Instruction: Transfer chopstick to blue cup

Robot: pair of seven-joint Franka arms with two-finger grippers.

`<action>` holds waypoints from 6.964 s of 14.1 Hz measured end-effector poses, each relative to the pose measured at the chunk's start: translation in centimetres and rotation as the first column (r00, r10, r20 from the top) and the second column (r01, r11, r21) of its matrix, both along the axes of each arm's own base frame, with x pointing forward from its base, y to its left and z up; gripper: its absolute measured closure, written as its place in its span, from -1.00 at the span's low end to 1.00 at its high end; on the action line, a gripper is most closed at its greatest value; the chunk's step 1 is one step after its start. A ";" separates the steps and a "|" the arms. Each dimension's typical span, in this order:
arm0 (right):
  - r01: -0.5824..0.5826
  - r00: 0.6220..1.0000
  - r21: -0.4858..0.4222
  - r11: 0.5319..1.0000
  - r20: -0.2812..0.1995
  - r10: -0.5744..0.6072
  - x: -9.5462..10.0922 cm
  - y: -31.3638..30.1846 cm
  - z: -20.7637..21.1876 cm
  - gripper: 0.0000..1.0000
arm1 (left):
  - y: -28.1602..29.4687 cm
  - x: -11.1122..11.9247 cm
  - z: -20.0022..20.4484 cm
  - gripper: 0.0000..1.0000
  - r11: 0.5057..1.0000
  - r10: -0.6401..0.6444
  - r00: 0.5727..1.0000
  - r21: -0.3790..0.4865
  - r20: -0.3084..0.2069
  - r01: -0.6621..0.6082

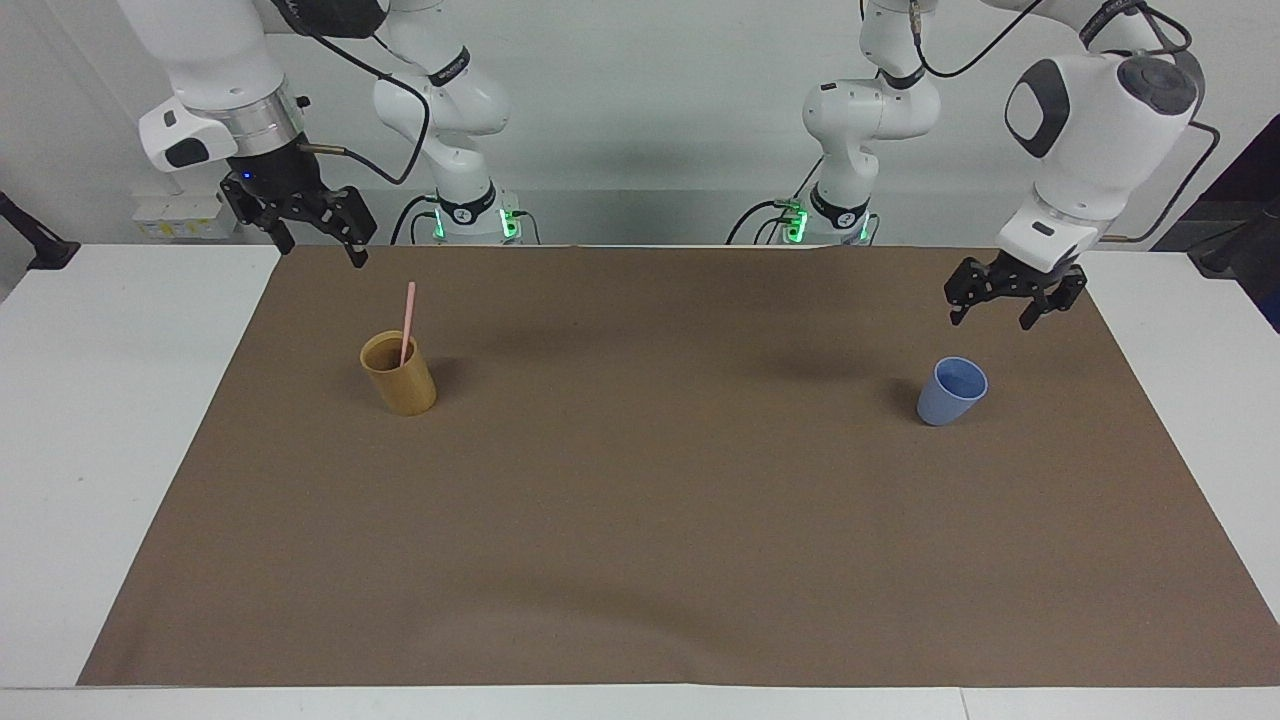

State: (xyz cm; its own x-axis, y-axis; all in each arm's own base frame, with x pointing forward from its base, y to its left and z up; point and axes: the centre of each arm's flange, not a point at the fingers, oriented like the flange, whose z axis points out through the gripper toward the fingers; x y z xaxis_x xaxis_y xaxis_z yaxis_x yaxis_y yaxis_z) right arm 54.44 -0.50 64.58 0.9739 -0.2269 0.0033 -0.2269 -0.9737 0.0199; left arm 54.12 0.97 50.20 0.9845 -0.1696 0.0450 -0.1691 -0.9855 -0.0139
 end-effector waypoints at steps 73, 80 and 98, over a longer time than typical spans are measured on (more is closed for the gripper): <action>-0.170 0.981 -0.021 0.985 -0.100 0.167 -8.7 3.4 -16.4 0.80 | -11.9 -1.4 11.7 -1.00 0.998 0.057 0.997 -0.036 -0.044 -0.059; -0.115 0.987 0.056 0.992 -0.108 0.121 -8.3 3.1 -8.3 0.80 | -7.4 -2.0 14.5 -1.00 1.000 0.009 0.999 0.005 -0.044 -0.008; 0.559 0.828 0.467 0.685 -0.358 -0.431 -6.8 25.6 1.9 0.80 | -3.2 -1.7 14.4 -1.00 1.000 -0.021 0.998 0.006 -0.056 0.021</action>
